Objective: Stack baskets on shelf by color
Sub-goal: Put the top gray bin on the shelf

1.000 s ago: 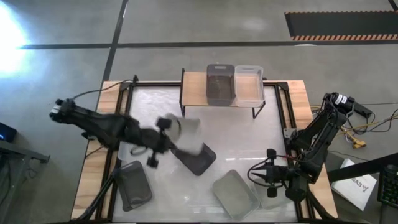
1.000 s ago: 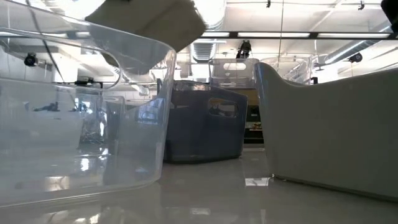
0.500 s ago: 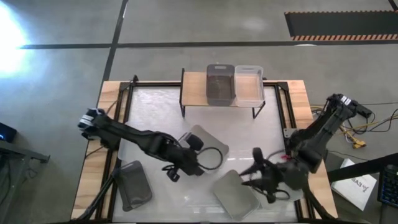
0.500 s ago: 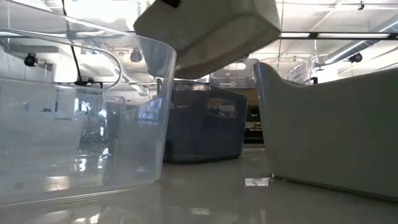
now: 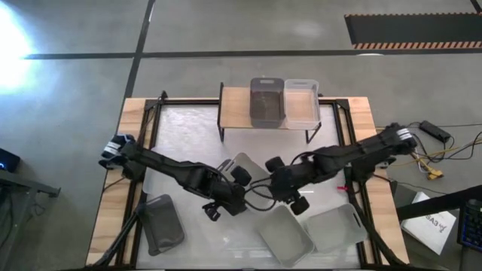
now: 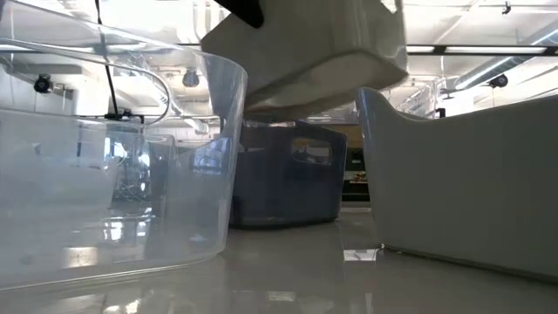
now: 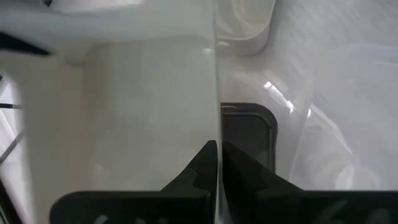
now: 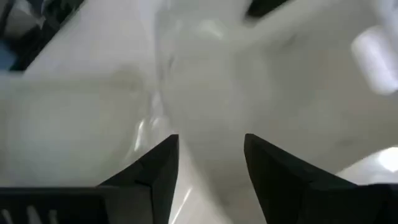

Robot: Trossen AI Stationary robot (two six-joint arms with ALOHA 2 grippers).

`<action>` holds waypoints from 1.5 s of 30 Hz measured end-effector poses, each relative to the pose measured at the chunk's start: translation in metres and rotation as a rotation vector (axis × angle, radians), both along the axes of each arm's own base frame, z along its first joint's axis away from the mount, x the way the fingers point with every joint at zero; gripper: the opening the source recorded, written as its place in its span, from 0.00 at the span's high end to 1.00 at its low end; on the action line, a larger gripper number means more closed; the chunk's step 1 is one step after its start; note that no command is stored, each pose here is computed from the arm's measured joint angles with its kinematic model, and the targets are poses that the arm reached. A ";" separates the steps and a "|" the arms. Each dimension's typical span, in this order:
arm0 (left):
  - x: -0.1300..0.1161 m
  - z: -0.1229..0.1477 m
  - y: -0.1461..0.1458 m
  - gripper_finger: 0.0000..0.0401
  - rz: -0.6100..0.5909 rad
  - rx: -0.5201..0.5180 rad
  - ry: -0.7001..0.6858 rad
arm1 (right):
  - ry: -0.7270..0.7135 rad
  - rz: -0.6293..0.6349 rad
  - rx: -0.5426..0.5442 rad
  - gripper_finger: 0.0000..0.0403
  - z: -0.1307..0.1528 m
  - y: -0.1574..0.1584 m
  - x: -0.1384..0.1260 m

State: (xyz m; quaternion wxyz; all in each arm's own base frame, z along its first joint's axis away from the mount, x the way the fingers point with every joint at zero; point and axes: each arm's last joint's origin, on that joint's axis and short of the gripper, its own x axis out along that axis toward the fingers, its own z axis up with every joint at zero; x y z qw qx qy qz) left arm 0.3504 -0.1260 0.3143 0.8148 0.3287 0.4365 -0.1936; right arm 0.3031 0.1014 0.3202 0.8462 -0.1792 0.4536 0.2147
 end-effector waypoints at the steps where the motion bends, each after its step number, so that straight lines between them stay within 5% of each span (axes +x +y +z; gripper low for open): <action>1: -0.001 0.000 -0.001 1.00 0.000 0.004 0.000 | 0.039 0.014 0.019 0.59 -0.005 0.000 0.003; 7: -0.007 -0.002 -0.002 1.00 0.019 0.080 0.032 | 0.142 0.038 0.009 0.73 -0.029 0.004 0.016; 13: -0.012 0.002 0.000 1.00 0.116 0.123 0.008 | 0.087 0.028 -0.024 0.96 -0.030 0.005 0.022; 17: -0.021 0.014 0.004 0.95 0.196 0.073 -0.017 | 0.029 0.009 -0.034 0.98 -0.023 0.003 0.023; 24: -0.055 0.050 0.020 0.69 0.313 0.019 -0.076 | -0.122 0.018 -0.011 0.98 -0.013 -0.001 0.035; 33: -0.125 0.093 0.043 0.59 0.707 0.026 -0.385 | -0.271 -0.040 -0.016 0.98 0.012 -0.031 0.050; 45: -0.155 0.047 0.050 0.58 0.966 0.090 -0.624 | -0.361 -0.359 -0.084 0.98 0.033 -0.122 0.083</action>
